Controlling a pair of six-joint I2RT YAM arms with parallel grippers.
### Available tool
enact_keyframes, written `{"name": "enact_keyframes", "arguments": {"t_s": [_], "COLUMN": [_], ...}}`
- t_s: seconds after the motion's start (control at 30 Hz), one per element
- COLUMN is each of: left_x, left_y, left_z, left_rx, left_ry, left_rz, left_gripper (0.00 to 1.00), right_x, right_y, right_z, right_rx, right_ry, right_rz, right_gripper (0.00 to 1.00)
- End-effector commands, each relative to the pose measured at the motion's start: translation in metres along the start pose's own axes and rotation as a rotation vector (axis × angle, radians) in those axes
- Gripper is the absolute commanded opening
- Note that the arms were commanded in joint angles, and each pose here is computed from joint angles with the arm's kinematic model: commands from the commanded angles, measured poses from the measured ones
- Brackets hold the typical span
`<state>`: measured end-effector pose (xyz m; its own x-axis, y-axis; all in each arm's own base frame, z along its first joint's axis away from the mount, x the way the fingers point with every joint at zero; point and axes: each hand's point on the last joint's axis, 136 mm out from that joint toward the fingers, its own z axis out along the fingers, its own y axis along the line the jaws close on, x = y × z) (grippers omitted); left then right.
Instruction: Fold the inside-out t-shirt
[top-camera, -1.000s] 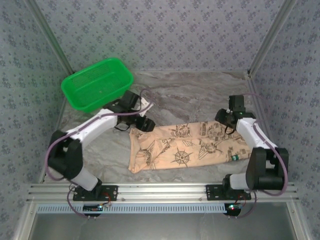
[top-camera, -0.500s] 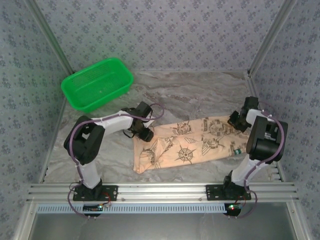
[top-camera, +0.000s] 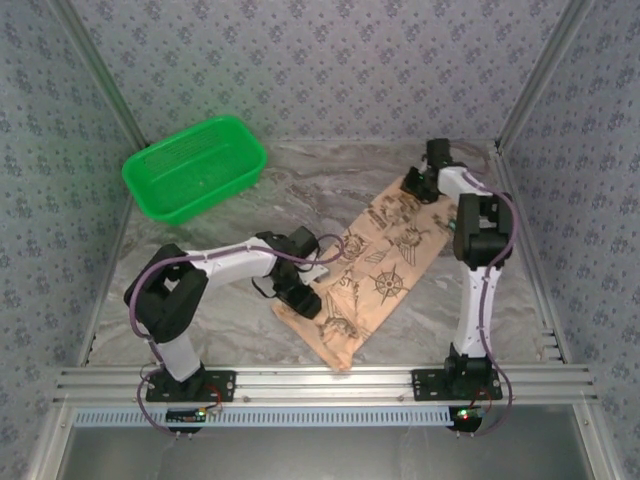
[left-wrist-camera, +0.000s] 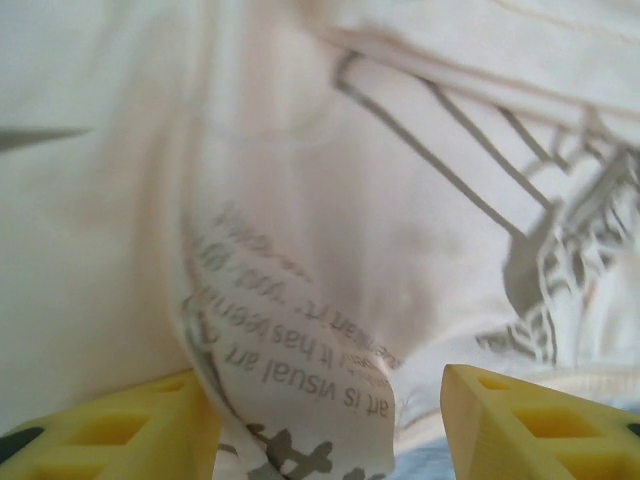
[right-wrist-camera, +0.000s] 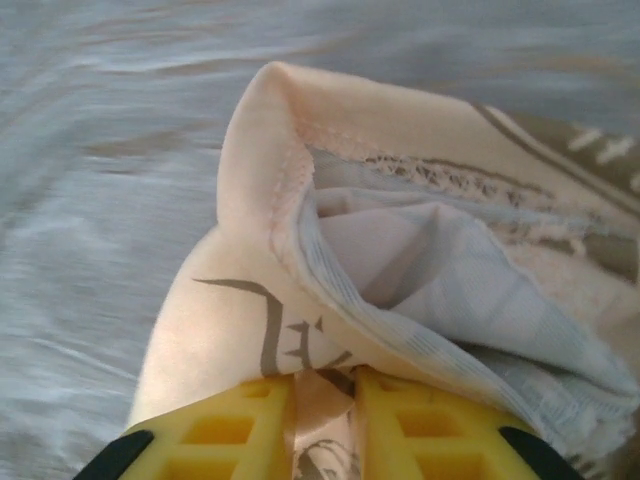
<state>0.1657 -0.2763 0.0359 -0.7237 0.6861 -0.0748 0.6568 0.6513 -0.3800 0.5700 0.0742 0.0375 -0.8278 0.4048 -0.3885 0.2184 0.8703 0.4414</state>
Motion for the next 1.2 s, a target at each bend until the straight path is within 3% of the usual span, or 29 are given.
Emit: {"name": "enact_keyframes", "arguments": {"t_s": [0.0,0.13,0.27,0.4,0.47,0.6,0.67,0.77,0.9,1.17], "left_x": [0.002,-0.001,-0.013,-0.015,-0.015,-0.020,-0.027,-0.031,-0.014,0.025], "left_y": [-0.045,-0.079,-0.105,-0.067,-0.039,-0.025,-0.021,-0.002,0.018,0.036], "left_z": [0.002,-0.006,-0.048,-0.063,-0.052,-0.032,-0.024,-0.012,-0.002,0.014], "left_rx": [0.154,0.242,0.335,0.102,-0.032,-0.048,-0.050,-0.110,-0.191,-0.220], "left_ry": [0.012,0.020,-0.142,-0.250,-0.272,-0.327,-0.378,-0.400,-0.384,-0.377], "left_rz": [0.021,0.070,0.217,0.308,0.306,0.263,0.206,0.068,-0.032,-0.079], "left_gripper": [0.59,0.60,0.62,0.61,0.54,0.53,0.54,0.54,0.54,0.55], "right_x": [0.023,0.033,0.056,0.128,0.168,0.258,0.286,0.309,0.333,0.366], "right_y": [0.063,0.109,0.113,0.087,0.067,0.048,0.052,0.061,0.073,0.061], "right_z": [0.012,-0.013,-0.070,-0.121,-0.139,-0.162,-0.166,-0.162,-0.146,-0.125], "right_rx": [-0.117,-0.183,-0.150,-0.022,0.065,0.135,0.144,0.151,0.131,0.179], "right_ry": [0.089,0.097,0.067,0.110,0.147,0.266,0.275,0.258,0.239,0.217], "right_rz": [0.008,-0.048,-0.160,-0.353,-0.456,-0.669,-0.799,-0.919,-0.920,-0.903], "right_gripper": [0.30,0.41,0.46,0.47,0.49,0.54,0.61,0.62,0.63,0.63]}}
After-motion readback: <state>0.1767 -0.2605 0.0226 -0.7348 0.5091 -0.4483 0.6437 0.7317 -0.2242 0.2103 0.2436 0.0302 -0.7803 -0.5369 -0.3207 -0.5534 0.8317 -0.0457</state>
